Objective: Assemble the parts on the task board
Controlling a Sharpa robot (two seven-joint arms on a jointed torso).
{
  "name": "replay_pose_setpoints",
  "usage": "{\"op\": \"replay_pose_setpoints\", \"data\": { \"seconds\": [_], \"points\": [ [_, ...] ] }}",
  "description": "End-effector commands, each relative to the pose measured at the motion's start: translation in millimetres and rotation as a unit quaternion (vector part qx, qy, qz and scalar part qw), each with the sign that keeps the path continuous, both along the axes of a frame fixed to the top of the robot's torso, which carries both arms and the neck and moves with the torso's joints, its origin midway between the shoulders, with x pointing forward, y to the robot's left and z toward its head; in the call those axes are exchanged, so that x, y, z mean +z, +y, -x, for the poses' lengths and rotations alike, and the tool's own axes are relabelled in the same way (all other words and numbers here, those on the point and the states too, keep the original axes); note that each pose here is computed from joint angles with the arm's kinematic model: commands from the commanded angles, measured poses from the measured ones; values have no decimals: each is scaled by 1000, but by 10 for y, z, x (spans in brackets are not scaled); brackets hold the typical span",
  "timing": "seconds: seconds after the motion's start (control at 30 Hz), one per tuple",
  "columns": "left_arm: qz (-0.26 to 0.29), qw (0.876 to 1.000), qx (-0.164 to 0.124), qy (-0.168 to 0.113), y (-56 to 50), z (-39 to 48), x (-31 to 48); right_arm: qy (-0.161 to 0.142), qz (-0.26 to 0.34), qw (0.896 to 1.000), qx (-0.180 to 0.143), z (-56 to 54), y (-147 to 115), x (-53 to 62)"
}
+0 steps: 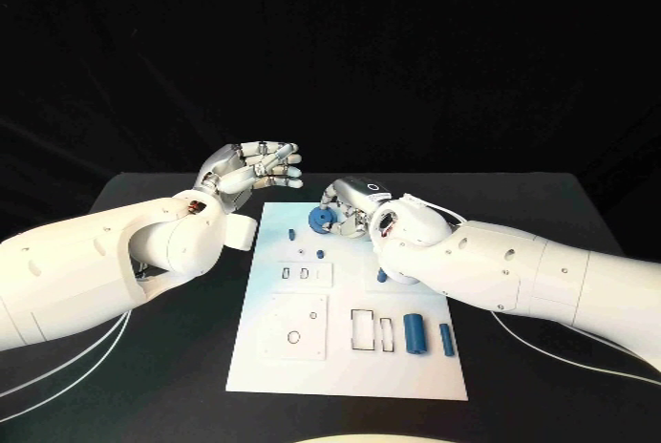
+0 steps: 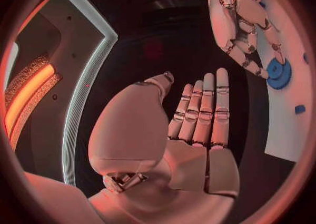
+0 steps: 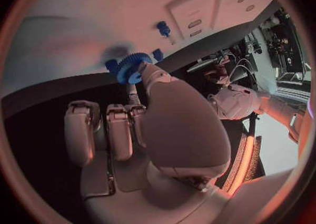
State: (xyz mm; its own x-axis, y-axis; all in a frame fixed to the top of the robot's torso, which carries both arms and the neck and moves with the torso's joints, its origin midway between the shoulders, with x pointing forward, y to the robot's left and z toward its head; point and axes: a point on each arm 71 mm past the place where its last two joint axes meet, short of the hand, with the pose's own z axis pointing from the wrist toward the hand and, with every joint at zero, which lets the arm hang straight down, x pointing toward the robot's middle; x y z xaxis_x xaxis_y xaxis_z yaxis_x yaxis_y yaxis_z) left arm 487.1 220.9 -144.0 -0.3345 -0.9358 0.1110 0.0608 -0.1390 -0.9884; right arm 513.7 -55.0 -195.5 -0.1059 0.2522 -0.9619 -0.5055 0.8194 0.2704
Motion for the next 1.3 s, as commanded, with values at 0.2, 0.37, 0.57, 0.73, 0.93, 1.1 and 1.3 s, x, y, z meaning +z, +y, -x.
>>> {"op": "replay_pose_setpoints", "data": {
  "seconds": [0.2, 0.37, 0.57, 0.73, 0.93, 1.1, 1.3],
  "points": [
    [4, 1000, -9, -4, -28, 4, 16, 10, 23, 1000, 4, -17, 29, -58],
    [4, 1000, -9, -4, -26, 3, 16, 16, 30, 999, 1, -35, 17, -92],
    [4, 1000, -9, -5, -27, 3, 17, 23, 39, 999, -2, -53, 9, -133],
    [4, 1000, -9, -5, -28, 2, 17, 28, 41, 999, 0, -47, 23, -160],
    [4, 1000, -9, -4, -27, 1, 16, 31, 42, 999, 1, -40, 40, -179],
    [3, 1000, -9, -4, -26, 1, 16, 29, 38, 999, -4, -51, 30, -178],
    [3, 1000, -9, -4, -25, 2, 16, 37, 32, 999, -5, -57, 25, -187]
  ]
}}
